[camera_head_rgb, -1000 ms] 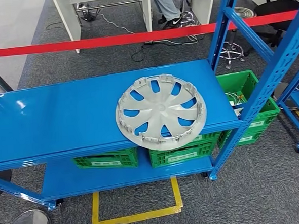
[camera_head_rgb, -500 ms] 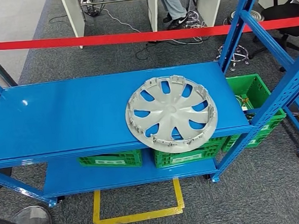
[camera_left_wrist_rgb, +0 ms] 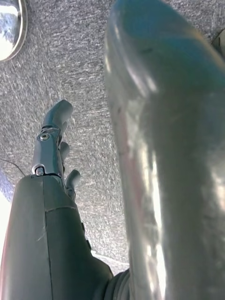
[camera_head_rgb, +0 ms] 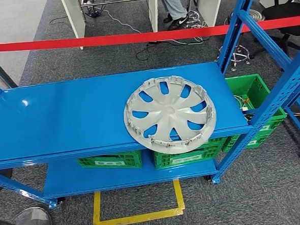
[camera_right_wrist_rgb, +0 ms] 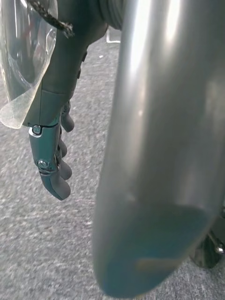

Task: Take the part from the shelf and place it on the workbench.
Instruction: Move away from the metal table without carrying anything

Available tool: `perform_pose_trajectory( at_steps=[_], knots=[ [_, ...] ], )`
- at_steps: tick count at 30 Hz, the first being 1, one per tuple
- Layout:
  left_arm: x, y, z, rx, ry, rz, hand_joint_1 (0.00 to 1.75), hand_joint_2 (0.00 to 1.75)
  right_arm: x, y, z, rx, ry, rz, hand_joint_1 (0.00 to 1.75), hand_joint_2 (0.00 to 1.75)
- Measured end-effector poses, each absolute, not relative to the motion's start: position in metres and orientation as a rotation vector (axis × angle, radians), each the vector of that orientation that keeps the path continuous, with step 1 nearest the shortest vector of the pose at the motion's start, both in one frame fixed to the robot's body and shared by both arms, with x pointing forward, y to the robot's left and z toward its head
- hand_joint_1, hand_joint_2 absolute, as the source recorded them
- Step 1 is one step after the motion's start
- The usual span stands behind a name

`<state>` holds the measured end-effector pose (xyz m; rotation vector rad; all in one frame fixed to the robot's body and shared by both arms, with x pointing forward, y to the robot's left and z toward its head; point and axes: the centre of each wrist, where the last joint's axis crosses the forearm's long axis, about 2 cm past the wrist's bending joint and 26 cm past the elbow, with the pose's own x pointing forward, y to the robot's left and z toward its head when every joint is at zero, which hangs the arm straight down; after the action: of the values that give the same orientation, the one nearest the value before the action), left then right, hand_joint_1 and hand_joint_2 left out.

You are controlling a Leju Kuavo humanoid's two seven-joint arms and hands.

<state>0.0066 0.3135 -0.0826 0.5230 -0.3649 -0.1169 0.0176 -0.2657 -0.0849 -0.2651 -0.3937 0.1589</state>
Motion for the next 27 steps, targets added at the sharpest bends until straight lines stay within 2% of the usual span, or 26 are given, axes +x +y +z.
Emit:
perform_pose_trajectory(
  at_steps=[17, 21, 22, 26, 27],
  knots=[
    [0.0062, 0.3131, -0.0831, 0.516, -0.35, -0.099, 0.0, 0.0, 0.0143, -0.2655, -0.0875, -0.284, -0.4, 0.231, 0.0, 0.0],
    [0.0052, 0.3131, -0.0831, 0.517, -0.348, -0.099, 0.0, 1.75, 0.0152, -0.2645, -0.0872, -0.278, -0.383, 0.225, 0.0, 0.0],
    [0.0062, 0.313, -0.0831, 0.517, -0.35, -0.1, 0.0, 1.75, 0.015, -0.2642, -0.0871, -0.275, -0.378, 0.224, 0.0, 0.0],
    [0.0071, 0.3126, -0.0831, 0.513, -0.354, -0.099, 0.0, 1.75, 0.0148, -0.263, -0.087, -0.267, -0.368, 0.228, 0.0, 1.75],
    [0.0067, 0.3126, -0.0832, 0.51, -0.353, -0.099, 0.0, 1.75, 0.0156, -0.2629, -0.087, -0.266, -0.367, 0.225, 0.0, 1.75]
  ],
)
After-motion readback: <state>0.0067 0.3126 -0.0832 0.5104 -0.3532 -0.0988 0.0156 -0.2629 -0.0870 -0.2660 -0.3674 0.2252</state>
